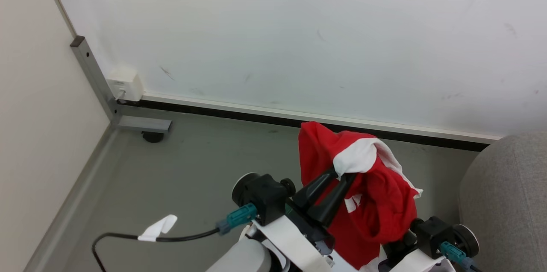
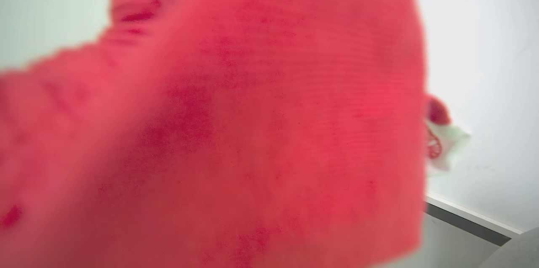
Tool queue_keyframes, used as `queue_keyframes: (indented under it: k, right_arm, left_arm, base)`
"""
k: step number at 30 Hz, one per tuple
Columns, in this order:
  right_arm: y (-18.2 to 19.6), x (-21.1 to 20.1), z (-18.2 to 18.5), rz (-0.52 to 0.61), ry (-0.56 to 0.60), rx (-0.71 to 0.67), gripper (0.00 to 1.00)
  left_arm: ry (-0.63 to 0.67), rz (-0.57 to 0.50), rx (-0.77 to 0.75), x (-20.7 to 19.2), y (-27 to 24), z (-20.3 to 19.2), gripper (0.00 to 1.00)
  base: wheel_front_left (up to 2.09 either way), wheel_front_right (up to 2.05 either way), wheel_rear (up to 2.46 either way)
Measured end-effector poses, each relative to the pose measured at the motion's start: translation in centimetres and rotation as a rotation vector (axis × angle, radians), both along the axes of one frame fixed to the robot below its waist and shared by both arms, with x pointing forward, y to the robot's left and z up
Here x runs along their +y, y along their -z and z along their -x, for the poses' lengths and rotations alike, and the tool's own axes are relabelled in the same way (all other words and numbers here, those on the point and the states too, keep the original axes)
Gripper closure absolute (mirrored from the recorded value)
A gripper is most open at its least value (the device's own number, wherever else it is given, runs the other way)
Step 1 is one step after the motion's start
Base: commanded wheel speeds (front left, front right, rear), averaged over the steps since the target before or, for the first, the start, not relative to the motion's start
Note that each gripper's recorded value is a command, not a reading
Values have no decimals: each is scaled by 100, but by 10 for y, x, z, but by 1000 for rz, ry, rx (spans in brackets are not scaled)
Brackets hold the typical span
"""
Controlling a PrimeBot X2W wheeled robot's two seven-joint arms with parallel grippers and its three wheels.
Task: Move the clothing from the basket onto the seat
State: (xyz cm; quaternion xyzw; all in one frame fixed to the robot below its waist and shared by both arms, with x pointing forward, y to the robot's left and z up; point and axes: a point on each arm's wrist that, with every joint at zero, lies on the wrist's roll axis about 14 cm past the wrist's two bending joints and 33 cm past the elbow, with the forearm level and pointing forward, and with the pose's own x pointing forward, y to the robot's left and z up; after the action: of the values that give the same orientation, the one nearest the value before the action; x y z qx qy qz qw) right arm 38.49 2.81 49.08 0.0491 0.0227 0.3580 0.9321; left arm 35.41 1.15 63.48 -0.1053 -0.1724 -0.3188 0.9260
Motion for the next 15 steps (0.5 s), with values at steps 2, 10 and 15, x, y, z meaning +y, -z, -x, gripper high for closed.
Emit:
queue_keyframes:
  k: [2,10,15]
  right_arm:
    - [-1,-1,0,-15,10,5,100]
    - [-17,-22,-7,-107,104,-2,100]
    - [-35,-54,-18,-175,214,-37,100]
  left_arm:
    - [-10,0,6,3,1,-2,100]
    - [-29,2,68,8,18,-12,99]
    - [20,-7,117,-7,32,-11,0]
  base:
    - [0,0,0]
    - [0,0,0]
    - [0,0,0]
